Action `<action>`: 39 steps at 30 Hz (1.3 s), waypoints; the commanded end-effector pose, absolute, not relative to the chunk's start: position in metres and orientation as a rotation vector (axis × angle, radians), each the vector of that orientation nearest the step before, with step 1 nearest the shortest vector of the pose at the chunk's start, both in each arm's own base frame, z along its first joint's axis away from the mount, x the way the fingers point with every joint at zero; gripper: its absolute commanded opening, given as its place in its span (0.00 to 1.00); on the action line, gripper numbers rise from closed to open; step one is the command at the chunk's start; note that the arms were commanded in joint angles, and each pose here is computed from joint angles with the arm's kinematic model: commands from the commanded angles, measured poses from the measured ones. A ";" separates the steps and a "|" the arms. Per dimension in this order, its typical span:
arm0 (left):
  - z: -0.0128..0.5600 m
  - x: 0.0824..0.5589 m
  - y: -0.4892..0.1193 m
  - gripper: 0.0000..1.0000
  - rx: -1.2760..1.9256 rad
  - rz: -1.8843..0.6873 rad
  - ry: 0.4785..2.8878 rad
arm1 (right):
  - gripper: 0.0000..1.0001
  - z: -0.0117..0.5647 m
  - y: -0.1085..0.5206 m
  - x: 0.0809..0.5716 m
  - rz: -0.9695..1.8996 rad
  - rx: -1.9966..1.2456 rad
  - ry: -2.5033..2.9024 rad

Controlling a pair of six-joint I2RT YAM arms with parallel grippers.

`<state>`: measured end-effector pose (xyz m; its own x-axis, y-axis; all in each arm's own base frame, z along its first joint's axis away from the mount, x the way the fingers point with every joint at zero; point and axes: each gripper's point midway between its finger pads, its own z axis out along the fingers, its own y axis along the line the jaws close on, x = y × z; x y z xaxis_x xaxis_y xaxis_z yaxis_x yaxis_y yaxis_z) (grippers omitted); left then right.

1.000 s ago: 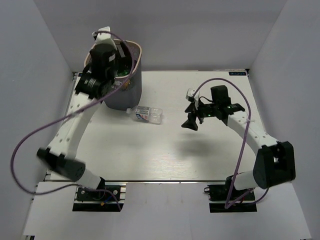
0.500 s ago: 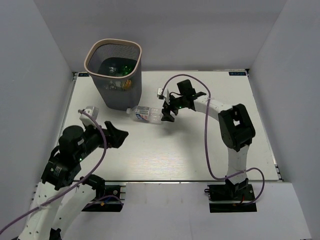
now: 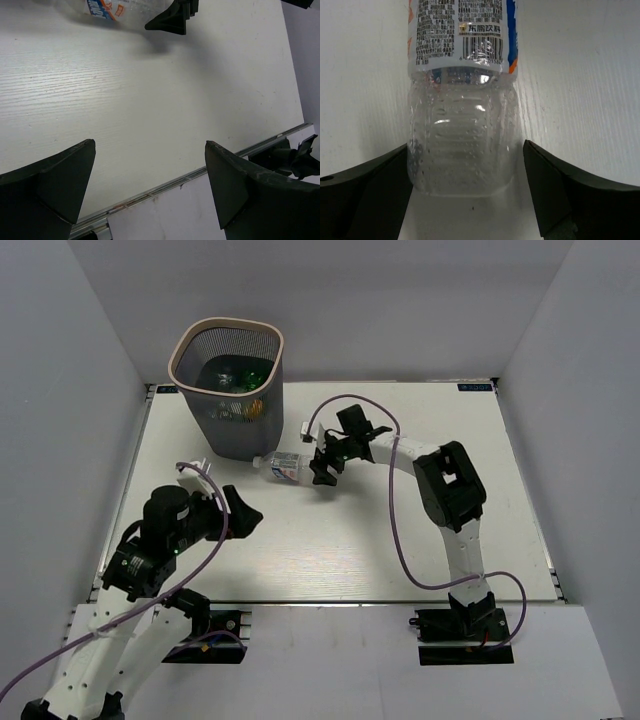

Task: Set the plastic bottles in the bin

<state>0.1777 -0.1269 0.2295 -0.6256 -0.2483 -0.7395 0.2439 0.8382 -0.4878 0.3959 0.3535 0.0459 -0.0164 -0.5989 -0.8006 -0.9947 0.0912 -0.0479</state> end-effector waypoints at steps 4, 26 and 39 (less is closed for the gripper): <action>0.208 0.179 -0.134 1.00 -0.005 -0.737 2.167 | 0.68 0.048 0.377 0.404 0.781 -1.554 1.665; 0.202 0.184 -0.133 1.00 -0.038 -0.758 2.085 | 0.00 0.341 0.315 0.283 0.853 -1.503 1.167; 0.194 0.194 -0.148 1.00 0.034 -0.792 2.108 | 0.00 0.456 0.393 0.440 0.656 -1.080 1.110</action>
<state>0.1920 -0.1426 0.1854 -0.6567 -0.2636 -0.7066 0.2414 0.8141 -0.5281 0.4240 0.3826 0.4231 0.3387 -0.1566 -0.9278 -0.8864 0.2775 -0.3704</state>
